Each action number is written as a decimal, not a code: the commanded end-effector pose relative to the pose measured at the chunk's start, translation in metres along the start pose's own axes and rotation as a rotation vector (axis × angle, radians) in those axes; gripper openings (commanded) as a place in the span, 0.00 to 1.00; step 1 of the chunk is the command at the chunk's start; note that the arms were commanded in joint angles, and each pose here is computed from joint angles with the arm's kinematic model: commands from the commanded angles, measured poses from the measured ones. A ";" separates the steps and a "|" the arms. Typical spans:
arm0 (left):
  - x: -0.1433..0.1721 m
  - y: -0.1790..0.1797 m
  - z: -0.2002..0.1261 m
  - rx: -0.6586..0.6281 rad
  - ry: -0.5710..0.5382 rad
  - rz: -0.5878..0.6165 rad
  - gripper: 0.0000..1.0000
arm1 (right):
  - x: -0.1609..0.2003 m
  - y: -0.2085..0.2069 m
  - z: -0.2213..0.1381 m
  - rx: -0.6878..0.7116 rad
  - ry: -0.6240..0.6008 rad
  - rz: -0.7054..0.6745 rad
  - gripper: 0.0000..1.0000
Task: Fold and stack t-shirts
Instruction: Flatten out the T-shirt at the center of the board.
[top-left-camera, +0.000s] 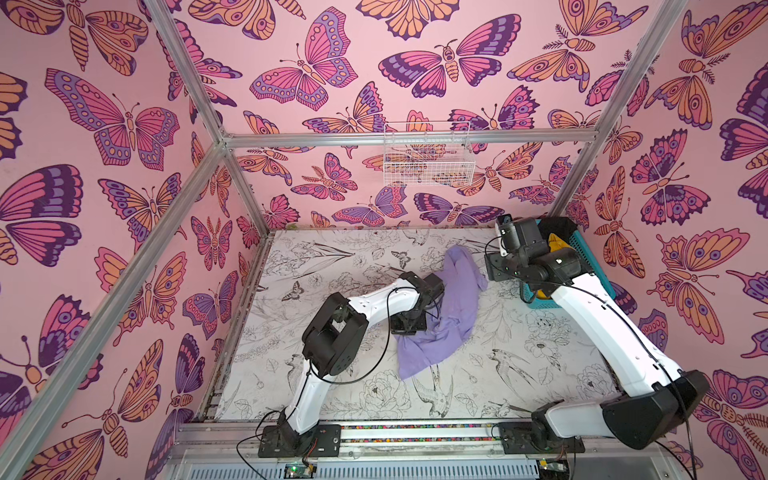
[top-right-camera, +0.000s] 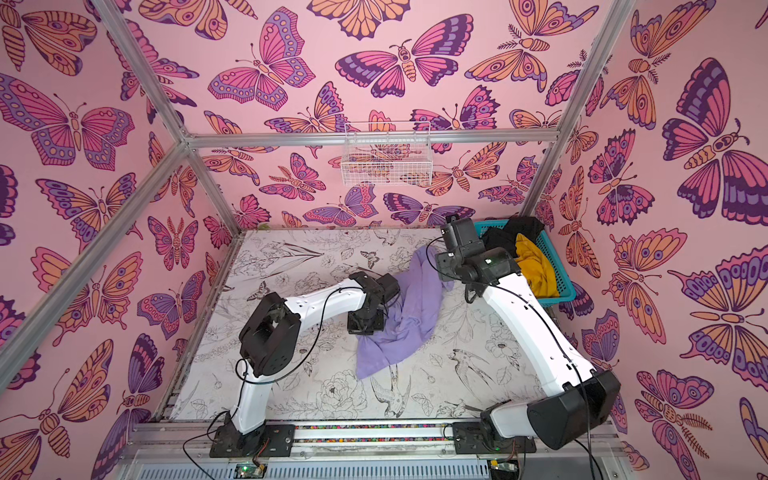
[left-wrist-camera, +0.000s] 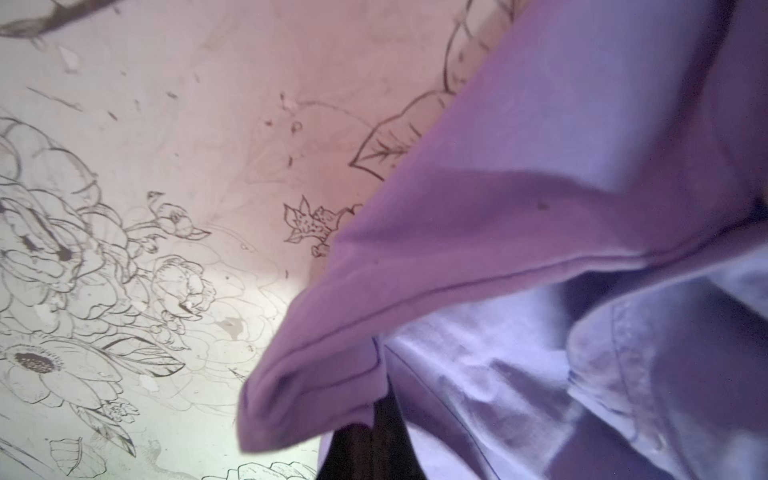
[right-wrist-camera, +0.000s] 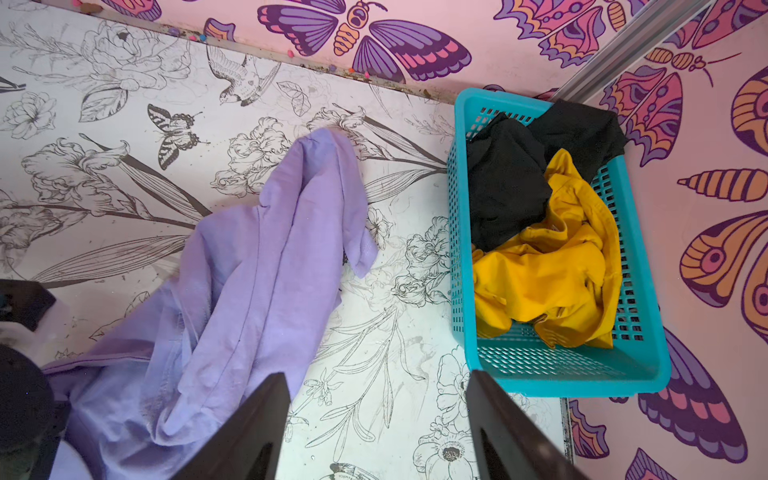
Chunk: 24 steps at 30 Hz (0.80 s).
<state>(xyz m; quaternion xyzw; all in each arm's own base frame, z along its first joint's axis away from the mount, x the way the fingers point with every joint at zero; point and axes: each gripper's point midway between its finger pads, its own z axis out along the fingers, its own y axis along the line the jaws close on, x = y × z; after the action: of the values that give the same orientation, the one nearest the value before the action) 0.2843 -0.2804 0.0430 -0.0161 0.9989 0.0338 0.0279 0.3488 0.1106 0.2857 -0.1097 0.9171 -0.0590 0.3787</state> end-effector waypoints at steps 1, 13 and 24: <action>-0.013 0.017 -0.032 -0.058 -0.084 -0.003 0.00 | 0.002 0.000 -0.003 -0.026 -0.011 0.023 0.73; -0.012 0.141 -0.188 -0.312 -0.461 -0.236 0.00 | 0.128 0.074 0.018 -0.374 0.367 0.200 0.65; -0.021 0.156 -0.225 -0.268 -0.600 -0.304 0.00 | 0.183 0.138 0.036 -0.496 0.511 0.133 0.63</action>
<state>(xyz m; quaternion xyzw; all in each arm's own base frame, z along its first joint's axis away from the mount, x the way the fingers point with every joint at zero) 0.2813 -0.1461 0.2740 -0.1538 0.9290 0.1360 0.3079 0.2216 0.1707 0.1143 -0.1122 0.9790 0.1301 0.1099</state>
